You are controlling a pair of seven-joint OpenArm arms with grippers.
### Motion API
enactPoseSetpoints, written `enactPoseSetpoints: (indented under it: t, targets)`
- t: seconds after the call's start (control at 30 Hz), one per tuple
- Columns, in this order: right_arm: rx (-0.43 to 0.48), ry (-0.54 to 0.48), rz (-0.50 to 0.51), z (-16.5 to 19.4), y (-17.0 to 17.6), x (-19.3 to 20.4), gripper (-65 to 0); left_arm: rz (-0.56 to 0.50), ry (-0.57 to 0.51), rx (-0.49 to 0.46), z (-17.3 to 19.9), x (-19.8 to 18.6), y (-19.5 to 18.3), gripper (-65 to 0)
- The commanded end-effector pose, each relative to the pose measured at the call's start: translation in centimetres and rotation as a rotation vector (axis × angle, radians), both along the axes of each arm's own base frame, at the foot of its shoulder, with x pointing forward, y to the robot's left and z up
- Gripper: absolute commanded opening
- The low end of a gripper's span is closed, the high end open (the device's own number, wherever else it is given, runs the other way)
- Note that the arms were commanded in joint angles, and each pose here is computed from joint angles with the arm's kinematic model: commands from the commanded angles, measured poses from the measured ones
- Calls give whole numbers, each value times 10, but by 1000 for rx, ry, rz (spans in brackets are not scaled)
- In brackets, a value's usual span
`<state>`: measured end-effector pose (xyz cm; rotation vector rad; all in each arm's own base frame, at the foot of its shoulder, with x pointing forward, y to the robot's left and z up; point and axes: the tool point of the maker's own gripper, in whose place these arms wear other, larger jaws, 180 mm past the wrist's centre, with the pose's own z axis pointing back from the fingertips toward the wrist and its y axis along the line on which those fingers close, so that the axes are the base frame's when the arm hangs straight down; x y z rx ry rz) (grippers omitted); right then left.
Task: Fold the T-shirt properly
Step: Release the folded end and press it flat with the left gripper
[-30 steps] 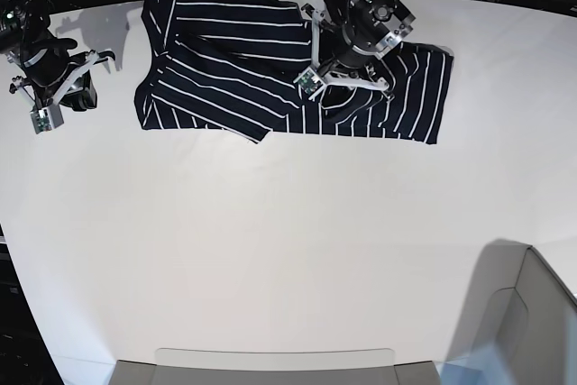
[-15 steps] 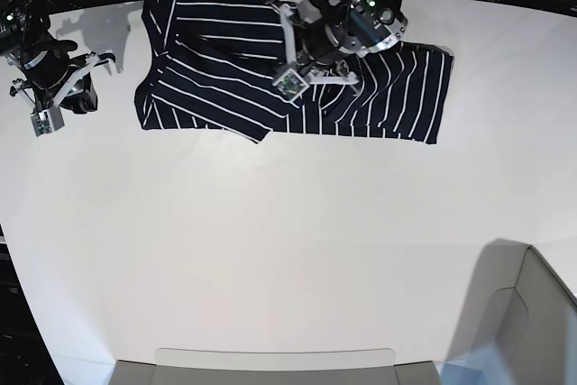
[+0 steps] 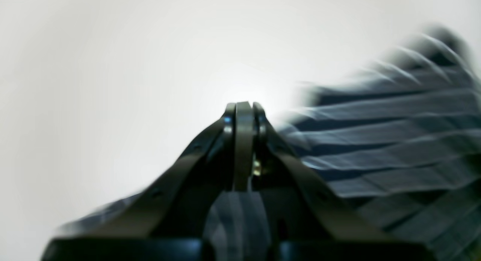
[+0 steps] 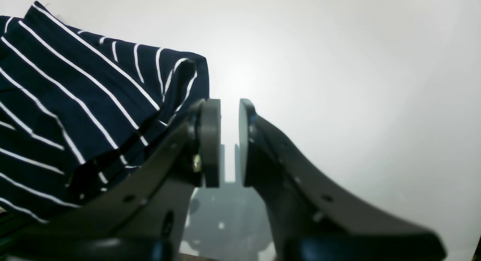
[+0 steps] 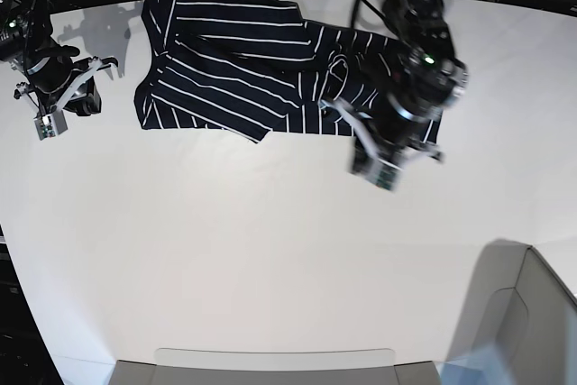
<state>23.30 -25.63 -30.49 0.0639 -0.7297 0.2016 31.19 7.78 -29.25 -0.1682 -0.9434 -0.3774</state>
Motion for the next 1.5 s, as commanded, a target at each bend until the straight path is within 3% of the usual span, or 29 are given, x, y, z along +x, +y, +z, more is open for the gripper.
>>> enactPoseSetpoints:
  t: [0.0, 0.2, 0.33, 0.43, 0.73, 0.83, 1.03, 1.13, 1.3, 1.47]
  targets:
    - [-7, -39, 9, 10, -1, 6, -557, 12, -49, 8, 14, 7, 11, -650]
    - [-7, -40, 9, 11, -1, 7, -557, 104, 39, 137, -10, -13, 75, -650]
    - [-5, -42, 8, 11, -1, 7, -557, 94, 134, 176, -36, -43, 84, -650]
    - [-5, -55, 10, 14, 0, 11, -557, 55, 199, 160, -55, -65, 70, -650]
    - [0, -54, 7, 13, 0, 11, -556, -263, 292, 81, -84, -101, -39, -650]
    - [11, -52, -2, 11, 1, 9, -556, -310, 349, 126, -103, -112, -48, -650]
    - [27, -45, -4, 8, 2, 8, -556, -285, 227, 161, -67, -96, -42, -650]
    - [120, -34, -14, 2, 6, 12, -555, -254, 202, 161, -62, -85, -34, -650]
    - [382, -26, 39, -1, 25, 12, -554, -215, 160, 157, -53, -69, -26, -650]
    - [470, 42, 64, -21, 28, -1, -544, -192, 171, 163, -55, -69, -18, -650]
